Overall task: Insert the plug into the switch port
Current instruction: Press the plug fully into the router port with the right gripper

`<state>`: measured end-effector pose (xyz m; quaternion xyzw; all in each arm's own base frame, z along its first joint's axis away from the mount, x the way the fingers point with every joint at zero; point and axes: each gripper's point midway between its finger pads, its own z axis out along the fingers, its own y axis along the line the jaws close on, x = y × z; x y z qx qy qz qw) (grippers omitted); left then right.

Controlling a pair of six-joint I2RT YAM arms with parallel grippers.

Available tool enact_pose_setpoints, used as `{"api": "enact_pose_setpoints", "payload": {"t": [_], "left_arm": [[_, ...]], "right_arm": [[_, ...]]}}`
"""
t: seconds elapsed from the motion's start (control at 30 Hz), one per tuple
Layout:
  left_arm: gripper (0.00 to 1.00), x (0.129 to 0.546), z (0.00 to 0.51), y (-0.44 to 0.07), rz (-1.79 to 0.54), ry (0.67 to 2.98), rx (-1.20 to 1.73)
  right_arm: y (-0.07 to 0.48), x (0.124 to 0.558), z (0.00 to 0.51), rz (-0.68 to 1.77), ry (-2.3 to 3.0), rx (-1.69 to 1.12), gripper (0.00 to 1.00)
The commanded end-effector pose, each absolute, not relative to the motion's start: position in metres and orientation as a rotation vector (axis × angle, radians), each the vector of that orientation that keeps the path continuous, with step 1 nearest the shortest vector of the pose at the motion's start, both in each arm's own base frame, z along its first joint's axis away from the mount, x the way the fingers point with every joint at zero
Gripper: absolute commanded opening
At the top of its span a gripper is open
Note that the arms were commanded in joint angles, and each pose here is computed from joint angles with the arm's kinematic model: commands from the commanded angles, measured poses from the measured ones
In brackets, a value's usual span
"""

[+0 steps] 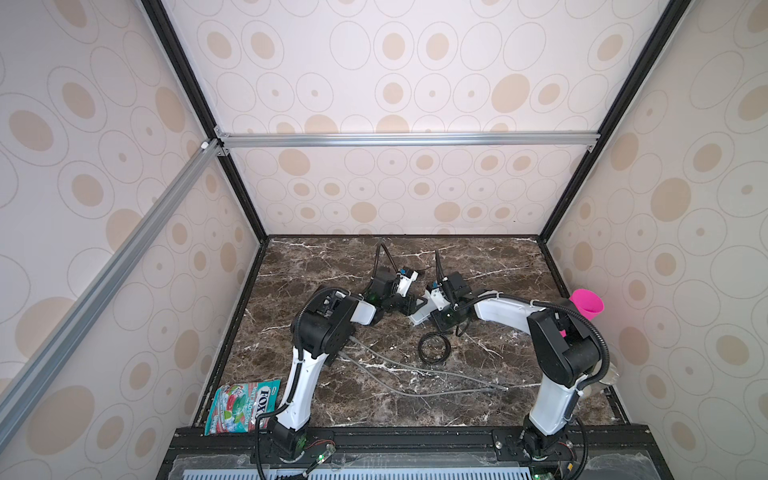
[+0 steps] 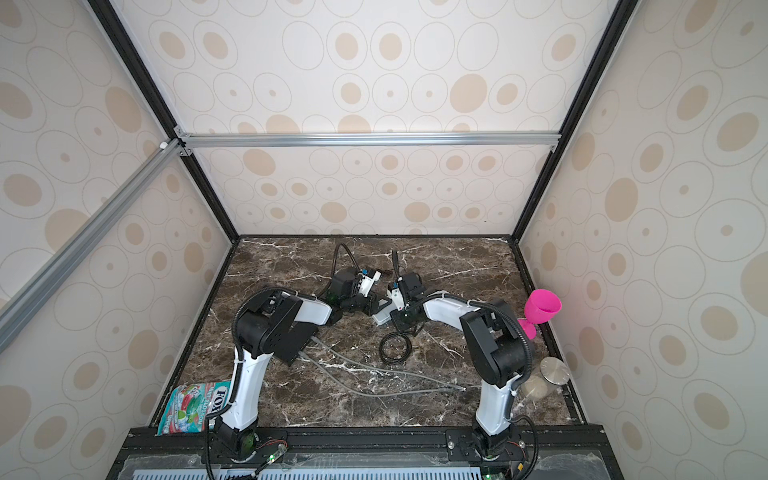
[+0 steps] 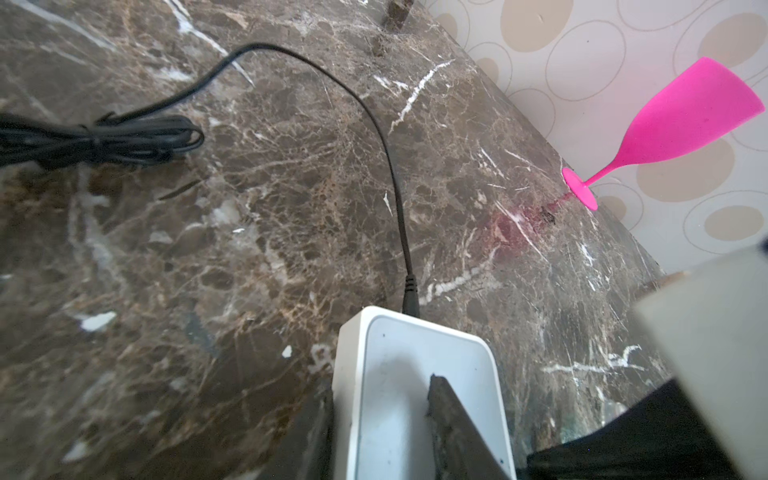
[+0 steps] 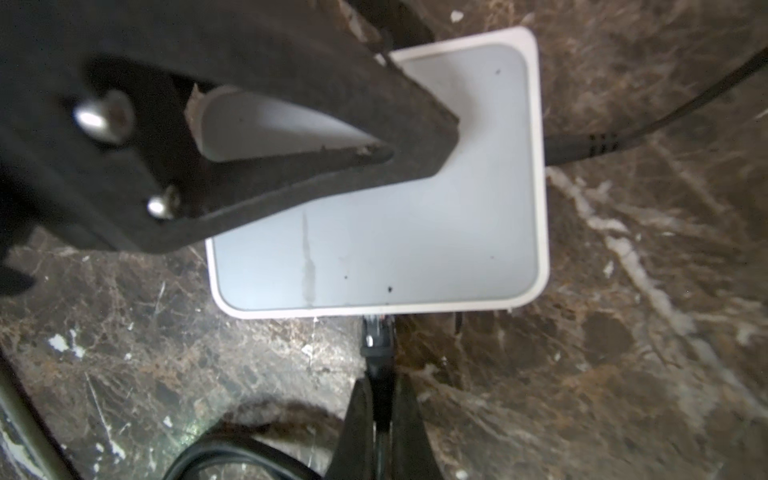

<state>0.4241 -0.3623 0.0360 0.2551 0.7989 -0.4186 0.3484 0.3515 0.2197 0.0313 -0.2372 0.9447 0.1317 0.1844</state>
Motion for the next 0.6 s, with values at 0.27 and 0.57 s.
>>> {"api": "enact_pose_setpoints", "payload": {"t": [0.27, 0.57], "left_arm": [[0.37, 0.383, 0.010, -0.381, -1.233, 2.163, 0.764], [0.37, 0.381, 0.010, -0.384, -1.249, 2.161, 0.781]], "right_arm": [[0.251, 0.421, 0.069, 0.387, 2.405, -0.643, 0.00], [0.258, 0.443, 0.094, 0.348, 2.322, -0.672, 0.00]]}}
